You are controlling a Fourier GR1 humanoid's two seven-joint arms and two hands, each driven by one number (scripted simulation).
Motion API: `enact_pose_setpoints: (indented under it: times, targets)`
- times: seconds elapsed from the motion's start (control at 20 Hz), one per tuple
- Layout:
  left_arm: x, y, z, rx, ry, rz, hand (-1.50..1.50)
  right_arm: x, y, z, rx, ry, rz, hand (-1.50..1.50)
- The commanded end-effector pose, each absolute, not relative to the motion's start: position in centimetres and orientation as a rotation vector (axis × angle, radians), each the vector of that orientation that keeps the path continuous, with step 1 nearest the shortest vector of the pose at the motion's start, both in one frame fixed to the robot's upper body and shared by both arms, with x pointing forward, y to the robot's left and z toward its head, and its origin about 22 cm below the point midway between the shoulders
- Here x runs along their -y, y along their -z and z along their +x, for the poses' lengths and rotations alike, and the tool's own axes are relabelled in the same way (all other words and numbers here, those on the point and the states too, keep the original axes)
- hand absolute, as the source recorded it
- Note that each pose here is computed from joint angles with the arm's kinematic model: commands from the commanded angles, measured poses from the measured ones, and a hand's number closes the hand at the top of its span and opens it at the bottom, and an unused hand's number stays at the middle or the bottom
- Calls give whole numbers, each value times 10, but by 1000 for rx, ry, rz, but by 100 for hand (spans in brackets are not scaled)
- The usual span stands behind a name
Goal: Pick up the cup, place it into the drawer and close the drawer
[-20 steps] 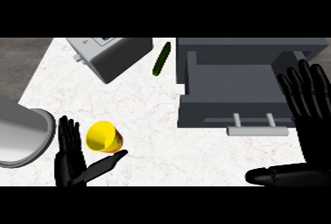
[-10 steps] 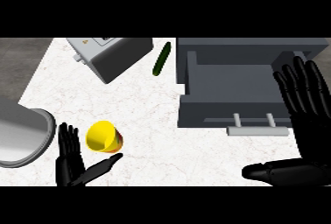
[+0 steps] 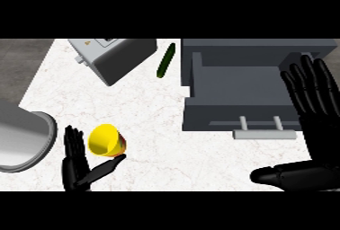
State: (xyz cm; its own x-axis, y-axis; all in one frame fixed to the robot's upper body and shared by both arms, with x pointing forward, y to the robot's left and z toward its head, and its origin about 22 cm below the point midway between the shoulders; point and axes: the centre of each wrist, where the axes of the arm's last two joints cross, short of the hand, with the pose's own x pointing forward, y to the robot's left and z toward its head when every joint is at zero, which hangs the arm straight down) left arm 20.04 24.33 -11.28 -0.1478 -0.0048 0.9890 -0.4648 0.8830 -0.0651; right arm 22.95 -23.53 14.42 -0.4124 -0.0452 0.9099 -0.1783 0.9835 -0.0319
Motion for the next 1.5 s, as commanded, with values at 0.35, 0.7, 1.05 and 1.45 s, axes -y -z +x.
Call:
enact_pose_setpoints:
  times: [0.35,0.7,1.05,1.45]
  targets:
    - [-249,140,218,1694,-414,312,-150,232,-142,220,1998,-142,182,-150]
    - [-246,137,225,1710,-477,276,-150,246,-140,217,1978,-143,158,-150]
    - [-242,147,222,1736,-499,188,-150,224,-156,222,1996,-135,169,-150]
    - [-241,151,232,1793,-521,23,150,239,-161,217,1998,-122,149,-150]
